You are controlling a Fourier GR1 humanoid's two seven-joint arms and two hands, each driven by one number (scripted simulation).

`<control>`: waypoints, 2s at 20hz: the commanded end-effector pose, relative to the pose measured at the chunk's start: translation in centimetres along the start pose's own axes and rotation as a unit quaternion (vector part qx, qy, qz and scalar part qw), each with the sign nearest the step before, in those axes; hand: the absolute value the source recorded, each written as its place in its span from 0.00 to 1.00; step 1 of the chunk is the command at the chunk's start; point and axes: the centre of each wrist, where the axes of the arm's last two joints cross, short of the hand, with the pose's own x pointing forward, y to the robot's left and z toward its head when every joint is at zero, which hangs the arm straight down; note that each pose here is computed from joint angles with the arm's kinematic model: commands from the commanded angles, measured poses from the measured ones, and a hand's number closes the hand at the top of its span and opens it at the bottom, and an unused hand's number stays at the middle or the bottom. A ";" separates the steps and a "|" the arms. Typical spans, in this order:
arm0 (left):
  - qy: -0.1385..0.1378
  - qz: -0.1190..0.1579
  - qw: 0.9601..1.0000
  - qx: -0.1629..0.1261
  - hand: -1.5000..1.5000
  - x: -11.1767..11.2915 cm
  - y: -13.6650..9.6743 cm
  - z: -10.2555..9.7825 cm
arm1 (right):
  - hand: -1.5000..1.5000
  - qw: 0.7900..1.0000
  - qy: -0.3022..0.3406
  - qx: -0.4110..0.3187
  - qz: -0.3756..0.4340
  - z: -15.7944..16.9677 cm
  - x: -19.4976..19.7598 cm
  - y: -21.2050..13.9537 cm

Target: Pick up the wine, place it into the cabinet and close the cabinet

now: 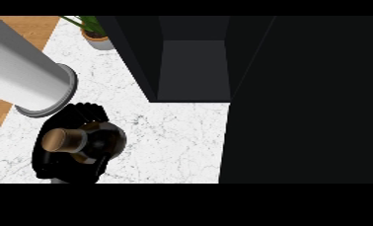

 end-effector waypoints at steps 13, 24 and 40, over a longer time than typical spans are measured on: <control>0.002 0.047 0.998 -0.048 1.00 6.3 -12.8 -3.7 | 0.00 0.999 -0.025 0.015 -0.028 1.8 0.1 -0.4; 0.004 0.027 0.999 -0.030 1.00 5.5 -18.7 -8.5 | 0.00 0.999 -0.019 0.016 -0.021 2.7 1.1 -1.0; -0.001 -0.004 1.000 0.003 1.00 2.7 -20.0 -10.9 | 0.00 0.999 -0.028 0.022 -0.009 1.5 1.6 -1.2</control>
